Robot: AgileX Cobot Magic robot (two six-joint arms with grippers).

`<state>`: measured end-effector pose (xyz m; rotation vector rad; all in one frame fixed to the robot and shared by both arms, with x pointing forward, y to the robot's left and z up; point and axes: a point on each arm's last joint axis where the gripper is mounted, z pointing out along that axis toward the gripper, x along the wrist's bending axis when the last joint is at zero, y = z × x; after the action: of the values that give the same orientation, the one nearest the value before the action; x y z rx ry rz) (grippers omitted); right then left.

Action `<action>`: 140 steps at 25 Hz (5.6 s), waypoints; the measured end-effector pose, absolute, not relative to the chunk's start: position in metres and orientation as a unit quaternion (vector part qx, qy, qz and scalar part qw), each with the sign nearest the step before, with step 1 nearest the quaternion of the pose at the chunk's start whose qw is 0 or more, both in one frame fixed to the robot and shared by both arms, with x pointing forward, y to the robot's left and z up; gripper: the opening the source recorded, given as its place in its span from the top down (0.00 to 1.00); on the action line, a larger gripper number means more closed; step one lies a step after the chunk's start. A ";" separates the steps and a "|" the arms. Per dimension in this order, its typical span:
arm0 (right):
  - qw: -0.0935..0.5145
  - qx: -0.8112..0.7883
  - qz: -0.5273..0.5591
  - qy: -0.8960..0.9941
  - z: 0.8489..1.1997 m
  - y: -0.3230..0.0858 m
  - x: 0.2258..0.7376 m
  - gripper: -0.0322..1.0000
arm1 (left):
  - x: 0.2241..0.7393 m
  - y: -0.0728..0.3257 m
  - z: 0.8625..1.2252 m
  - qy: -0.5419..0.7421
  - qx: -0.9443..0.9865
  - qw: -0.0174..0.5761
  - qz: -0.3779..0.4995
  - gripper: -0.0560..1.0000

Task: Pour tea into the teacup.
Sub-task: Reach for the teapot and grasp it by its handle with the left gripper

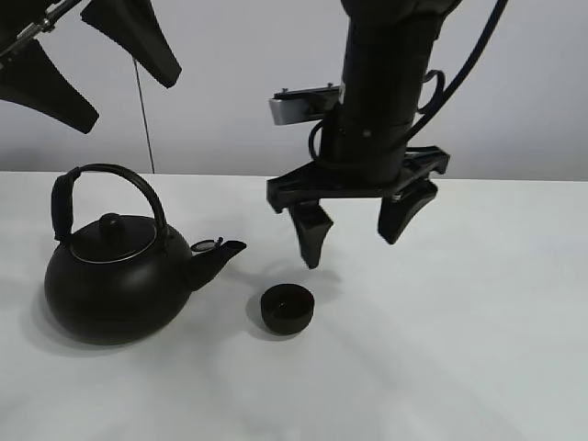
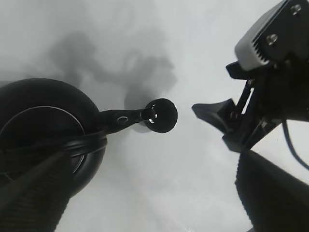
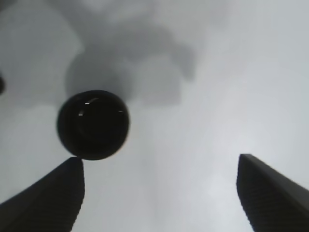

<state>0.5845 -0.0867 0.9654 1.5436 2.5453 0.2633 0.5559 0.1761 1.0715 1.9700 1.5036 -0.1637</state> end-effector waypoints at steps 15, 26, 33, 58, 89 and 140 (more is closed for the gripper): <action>0.183 0.675 0.074 0.711 1.049 -0.277 0.613 0.40 | 0.556 0.176 1.072 0.573 0.751 0.323 -0.062 0.33; 0.343 0.774 0.107 0.521 1.191 -0.417 0.478 0.40 | 0.556 0.176 1.072 0.573 0.751 0.323 -0.062 0.33; 0.426 0.694 0.265 0.516 1.266 -0.342 0.356 0.41 | 0.556 0.176 1.072 0.573 0.751 0.323 -0.062 0.33; 0.382 0.629 0.349 0.580 1.100 -0.282 0.224 0.41 | 0.556 0.176 1.072 0.573 0.751 0.323 -0.062 0.33; 0.383 0.668 0.302 0.561 1.042 -0.302 0.240 0.41 | 0.556 0.176 1.072 0.573 0.750 0.324 -0.061 0.33; 0.383 0.667 0.304 0.563 1.042 -0.302 0.240 0.41 | 0.402 0.257 1.057 0.429 0.732 0.384 0.366 0.33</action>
<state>0.2397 -0.3024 1.0418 1.7003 1.4354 0.7741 0.4018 0.2573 1.0566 1.8653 1.0929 0.9324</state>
